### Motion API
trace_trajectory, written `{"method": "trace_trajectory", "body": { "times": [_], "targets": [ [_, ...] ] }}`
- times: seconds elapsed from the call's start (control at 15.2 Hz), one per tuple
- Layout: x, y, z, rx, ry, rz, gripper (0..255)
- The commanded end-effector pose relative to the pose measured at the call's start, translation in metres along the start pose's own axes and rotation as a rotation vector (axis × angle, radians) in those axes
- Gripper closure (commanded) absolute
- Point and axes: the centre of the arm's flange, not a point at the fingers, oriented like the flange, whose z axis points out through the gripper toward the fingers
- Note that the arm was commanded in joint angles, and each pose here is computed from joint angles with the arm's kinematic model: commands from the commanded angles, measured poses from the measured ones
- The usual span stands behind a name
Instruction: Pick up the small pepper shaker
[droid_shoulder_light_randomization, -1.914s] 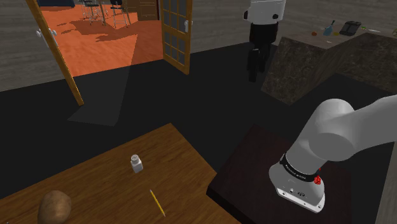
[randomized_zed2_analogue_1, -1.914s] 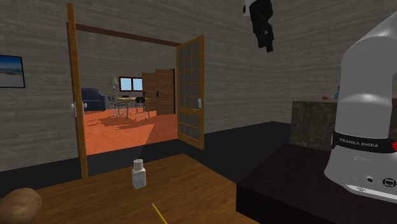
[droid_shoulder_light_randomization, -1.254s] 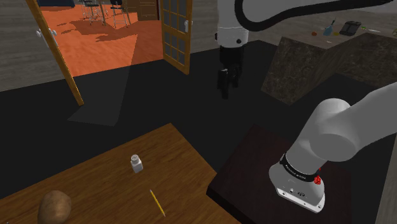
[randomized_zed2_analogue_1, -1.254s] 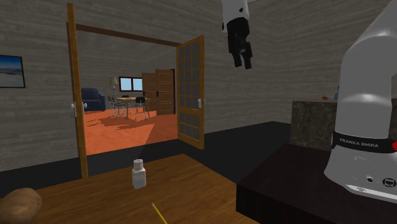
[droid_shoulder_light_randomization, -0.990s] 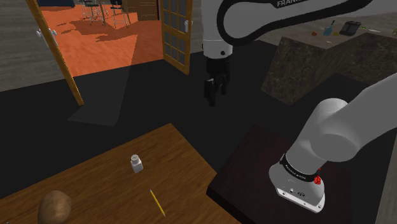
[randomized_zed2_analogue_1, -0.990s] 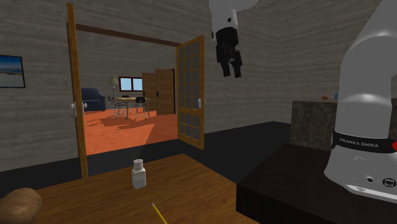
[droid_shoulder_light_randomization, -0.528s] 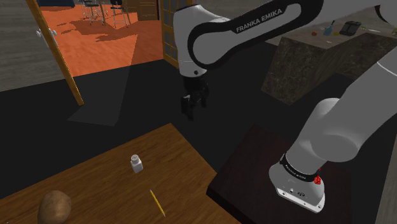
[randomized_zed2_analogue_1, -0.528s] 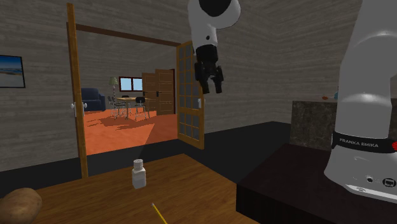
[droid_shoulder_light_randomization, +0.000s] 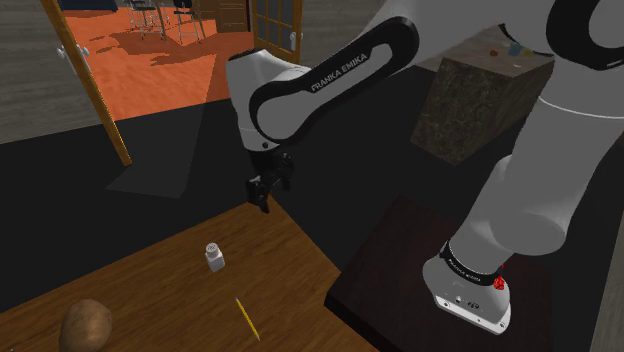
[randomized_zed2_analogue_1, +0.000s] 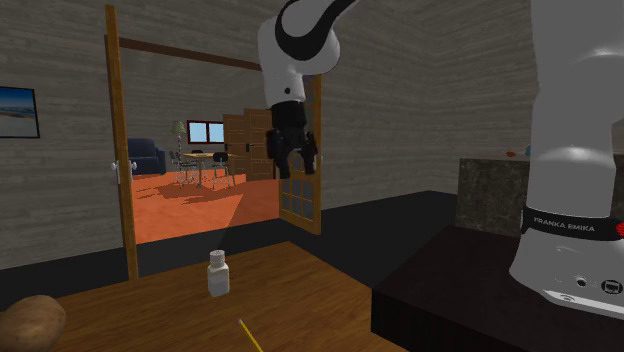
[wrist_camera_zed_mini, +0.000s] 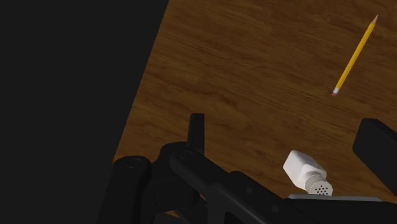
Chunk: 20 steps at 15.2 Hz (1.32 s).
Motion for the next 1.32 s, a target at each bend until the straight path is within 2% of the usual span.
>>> {"method": "trace_trajectory", "body": {
  "times": [0.0,0.99,1.25],
  "targets": [
    [0.018,-0.012,0.014,0.001,-0.002,-0.005,0],
    [0.150,-0.121,0.115,0.003,-0.011,-0.047,0],
    [0.155,-0.123,0.133,0.003,-0.011,-0.048,0]
  ]
}}
